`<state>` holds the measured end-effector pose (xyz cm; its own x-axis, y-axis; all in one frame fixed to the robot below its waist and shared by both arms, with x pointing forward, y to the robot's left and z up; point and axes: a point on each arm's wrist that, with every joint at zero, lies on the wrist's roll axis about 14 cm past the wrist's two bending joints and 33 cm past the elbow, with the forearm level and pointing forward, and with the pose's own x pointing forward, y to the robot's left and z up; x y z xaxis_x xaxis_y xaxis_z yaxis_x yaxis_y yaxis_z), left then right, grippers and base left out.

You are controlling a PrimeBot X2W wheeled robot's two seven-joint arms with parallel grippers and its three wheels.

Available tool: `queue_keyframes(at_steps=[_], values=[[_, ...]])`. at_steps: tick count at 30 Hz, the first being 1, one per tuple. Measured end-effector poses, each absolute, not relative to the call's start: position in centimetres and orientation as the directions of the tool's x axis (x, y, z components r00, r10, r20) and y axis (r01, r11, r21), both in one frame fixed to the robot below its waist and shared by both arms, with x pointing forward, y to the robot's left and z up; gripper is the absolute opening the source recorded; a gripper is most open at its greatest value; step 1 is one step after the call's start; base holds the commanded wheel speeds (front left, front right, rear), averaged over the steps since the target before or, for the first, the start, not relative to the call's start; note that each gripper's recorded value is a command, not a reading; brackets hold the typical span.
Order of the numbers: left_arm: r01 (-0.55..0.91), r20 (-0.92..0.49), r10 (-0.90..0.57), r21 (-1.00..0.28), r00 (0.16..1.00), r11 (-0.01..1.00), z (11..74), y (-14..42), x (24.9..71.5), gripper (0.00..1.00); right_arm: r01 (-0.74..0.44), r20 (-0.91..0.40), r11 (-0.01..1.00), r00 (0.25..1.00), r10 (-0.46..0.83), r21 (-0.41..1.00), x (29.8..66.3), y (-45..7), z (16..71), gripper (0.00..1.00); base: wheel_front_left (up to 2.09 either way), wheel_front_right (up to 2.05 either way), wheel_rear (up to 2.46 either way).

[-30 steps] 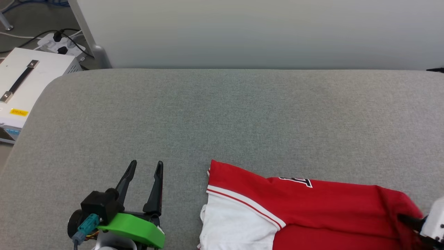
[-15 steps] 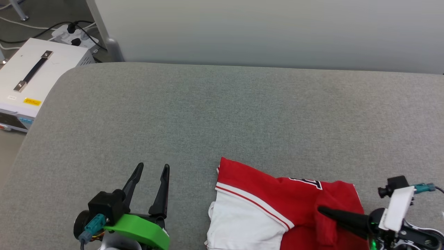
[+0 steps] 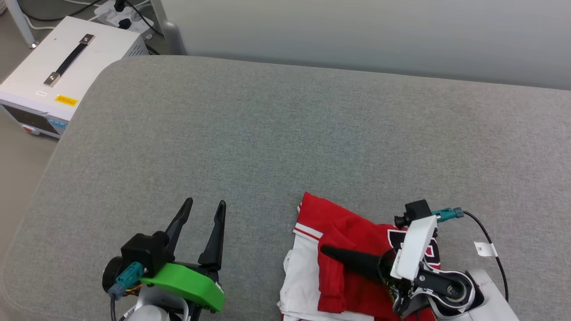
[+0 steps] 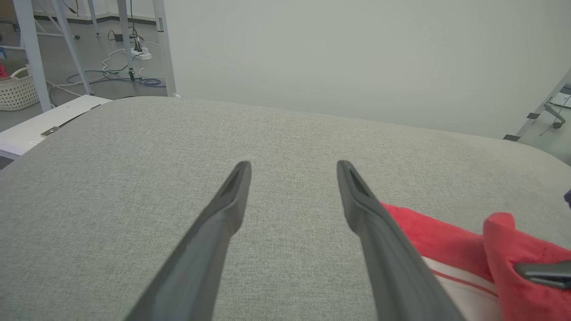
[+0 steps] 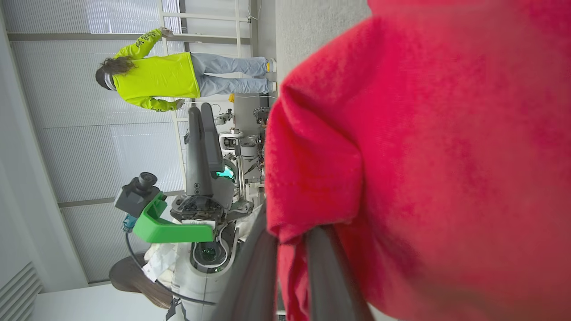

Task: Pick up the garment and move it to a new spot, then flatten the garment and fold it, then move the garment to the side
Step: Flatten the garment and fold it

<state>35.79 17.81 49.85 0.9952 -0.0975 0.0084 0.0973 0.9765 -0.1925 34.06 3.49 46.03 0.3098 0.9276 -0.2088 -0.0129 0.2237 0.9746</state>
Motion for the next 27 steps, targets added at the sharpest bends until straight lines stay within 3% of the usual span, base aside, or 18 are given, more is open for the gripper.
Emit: queue_keyframes(at_steps=[2, 3, 8, 12, 18, 23, 27], values=[[0.088, 0.003, -0.089, -0.193, 0.996, 0.977, 49.6, 18.0, 35.8, 1.00, -0.012, -0.216, 0.232, 0.320, 0.923, 0.973, 34.3, 4.0, 45.7, 0.06, 0.00, 0.00, 0.00], [0.076, -0.011, -0.080, -0.197, 0.997, 0.978, 49.1, 18.2, 35.8, 1.00, -0.008, -0.228, 0.243, 0.321, 0.919, 0.970, 34.1, 4.7, 45.1, 1.00, 0.00, 0.00, 0.00], [0.079, -0.016, -0.084, -0.201, 0.996, 0.976, 48.9, 18.0, 36.0, 1.00, -0.069, -0.219, 0.261, 0.366, 0.905, 0.963, 34.6, 4.9, 46.0, 1.00, 0.00, 0.00, 0.00], [0.094, -0.004, -0.096, -0.202, 0.995, 0.975, 49.1, 17.7, 36.2, 1.00, -0.192, -0.199, 0.313, 0.451, 0.870, 0.930, 36.0, 3.7, 47.9, 1.00, 0.00, 0.00, 0.00], [0.119, 0.012, -0.119, -0.196, 0.993, 0.973, 49.6, 17.1, 36.7, 1.00, -0.353, -0.182, 0.543, 0.689, 0.702, 0.762, 39.4, -2.1, 49.8, 1.00, 0.00, 0.00, 0.00], [0.141, 0.025, -0.139, -0.189, 0.990, 0.972, 50.0, 16.5, 37.2, 1.00, -0.314, -0.170, 0.763, 0.861, 0.480, 0.564, 41.1, -9.6, 49.9, 1.00, 0.00, 0.00, 0.00], [0.148, 0.036, -0.144, -0.187, 0.989, 0.971, 50.4, 16.1, 37.4, 1.00, -0.227, -0.125, 0.888, 0.946, 0.299, 0.401, 41.1, -15.4, 50.6, 1.00, 0.00, 0.00, 0.00]])
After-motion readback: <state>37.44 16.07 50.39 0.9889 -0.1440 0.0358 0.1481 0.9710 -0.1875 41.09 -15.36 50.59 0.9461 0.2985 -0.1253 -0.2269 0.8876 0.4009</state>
